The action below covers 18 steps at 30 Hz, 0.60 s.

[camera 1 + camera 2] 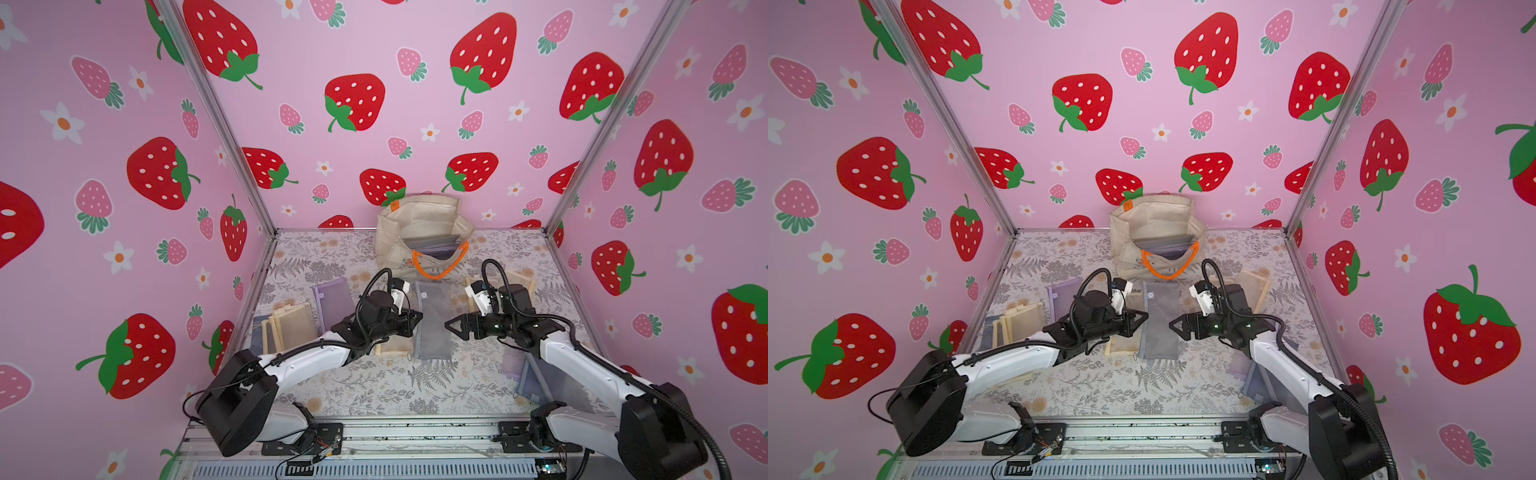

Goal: Put the pencil pouch into the canvas bag
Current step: Pick up the pencil pouch from the center of the board.

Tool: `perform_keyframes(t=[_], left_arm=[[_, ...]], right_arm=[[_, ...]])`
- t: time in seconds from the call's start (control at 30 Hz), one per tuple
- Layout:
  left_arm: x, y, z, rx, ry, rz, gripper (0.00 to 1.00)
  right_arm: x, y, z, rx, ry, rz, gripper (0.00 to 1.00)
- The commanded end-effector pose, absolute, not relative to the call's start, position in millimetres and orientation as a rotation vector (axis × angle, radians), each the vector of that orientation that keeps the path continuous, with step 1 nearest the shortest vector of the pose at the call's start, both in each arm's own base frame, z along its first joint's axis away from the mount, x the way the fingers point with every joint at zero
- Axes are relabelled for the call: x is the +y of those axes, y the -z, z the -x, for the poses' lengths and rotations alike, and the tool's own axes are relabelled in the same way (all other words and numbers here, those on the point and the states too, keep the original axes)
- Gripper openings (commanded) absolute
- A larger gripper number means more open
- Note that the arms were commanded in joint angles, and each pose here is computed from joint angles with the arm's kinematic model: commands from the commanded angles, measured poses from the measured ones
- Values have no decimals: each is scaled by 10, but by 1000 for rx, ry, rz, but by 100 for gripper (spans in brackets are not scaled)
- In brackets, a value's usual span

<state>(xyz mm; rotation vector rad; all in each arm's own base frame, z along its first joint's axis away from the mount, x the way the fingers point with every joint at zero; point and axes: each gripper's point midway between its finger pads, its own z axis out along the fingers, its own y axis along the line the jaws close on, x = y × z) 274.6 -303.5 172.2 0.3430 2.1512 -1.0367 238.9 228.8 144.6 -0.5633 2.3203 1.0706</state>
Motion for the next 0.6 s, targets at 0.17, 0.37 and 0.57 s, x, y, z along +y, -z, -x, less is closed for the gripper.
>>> perform_keyframes(t=[0.17, 0.37, 0.57], left_arm=[[-2844, -2041, -2538, 2052, 990, -446, 0], [-2737, -2311, -2399, 1929, 1001, -492, 0], [-2699, -2505, -2289, 1833, 1021, -541, 0]], right_arm=[[2356, -1986, -2321, 2202, -1185, 602, 95], [2436, -2178, -2293, 2148, -1260, 641, 96], [2528, -2303, -2291, 2081, -1354, 662, 96]])
